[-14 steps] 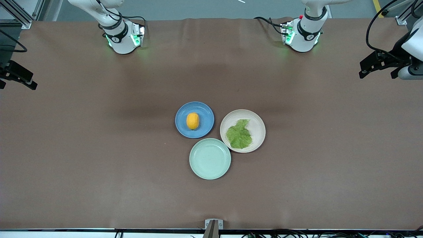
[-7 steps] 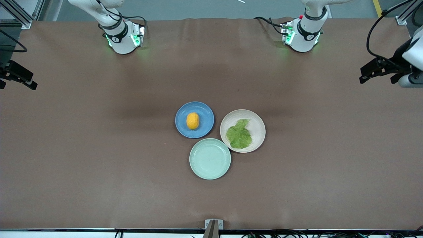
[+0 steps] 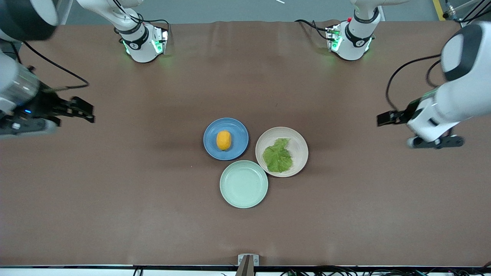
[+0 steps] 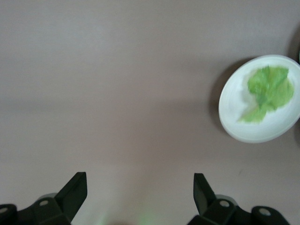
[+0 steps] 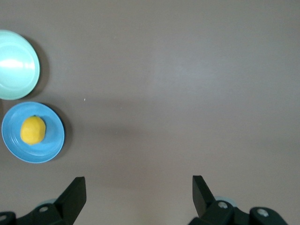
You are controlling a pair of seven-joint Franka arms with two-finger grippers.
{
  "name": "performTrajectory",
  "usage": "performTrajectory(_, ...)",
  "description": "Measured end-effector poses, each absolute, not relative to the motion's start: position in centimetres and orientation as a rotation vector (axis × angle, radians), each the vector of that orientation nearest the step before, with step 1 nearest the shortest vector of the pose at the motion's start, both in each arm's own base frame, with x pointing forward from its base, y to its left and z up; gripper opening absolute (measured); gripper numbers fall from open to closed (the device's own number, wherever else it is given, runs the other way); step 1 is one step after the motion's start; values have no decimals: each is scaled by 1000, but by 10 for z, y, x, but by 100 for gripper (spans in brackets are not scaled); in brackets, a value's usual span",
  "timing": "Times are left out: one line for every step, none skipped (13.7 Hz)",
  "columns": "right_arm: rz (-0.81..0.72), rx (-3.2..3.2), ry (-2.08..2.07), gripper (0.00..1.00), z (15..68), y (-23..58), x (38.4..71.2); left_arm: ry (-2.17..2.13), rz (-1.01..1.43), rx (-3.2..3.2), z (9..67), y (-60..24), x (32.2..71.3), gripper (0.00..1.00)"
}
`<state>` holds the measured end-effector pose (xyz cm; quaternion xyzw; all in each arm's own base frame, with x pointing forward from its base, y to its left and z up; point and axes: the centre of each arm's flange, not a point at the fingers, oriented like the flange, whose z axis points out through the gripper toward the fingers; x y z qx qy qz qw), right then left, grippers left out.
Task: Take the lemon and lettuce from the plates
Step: 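Reach the right gripper to the lemon while the left gripper reaches the lettuce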
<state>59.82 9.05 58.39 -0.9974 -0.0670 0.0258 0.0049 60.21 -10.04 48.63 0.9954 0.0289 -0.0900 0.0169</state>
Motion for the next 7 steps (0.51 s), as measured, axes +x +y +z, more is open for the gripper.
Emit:
performTrajectory(117,-3119,-243,100,565,112,601,138,-266,3093,463,-115,606,100)
performTrajectory(140,-3118,-237,100,545,138,604,202,-249,3090,438,-132,609,100)
performTrajectory(150,-3119,-195,100,526,167,604,271,-242,3086,415,-148,610,100)
performTrajectory(157,-3119,-149,100,508,199,602,348,-240,3079,393,-167,610,100)
performTrajectory(154,-3120,-124,100,490,232,596,428,-239,3070,373,-187,610,100)
performTrajectory(143,-3122,-118,100,472,264,588,506,-238,3058,354,-209,609,100)
performTrajectory(133,-3123,-127,100,452,297,577,571,-237,3046,333,-232,606,100)
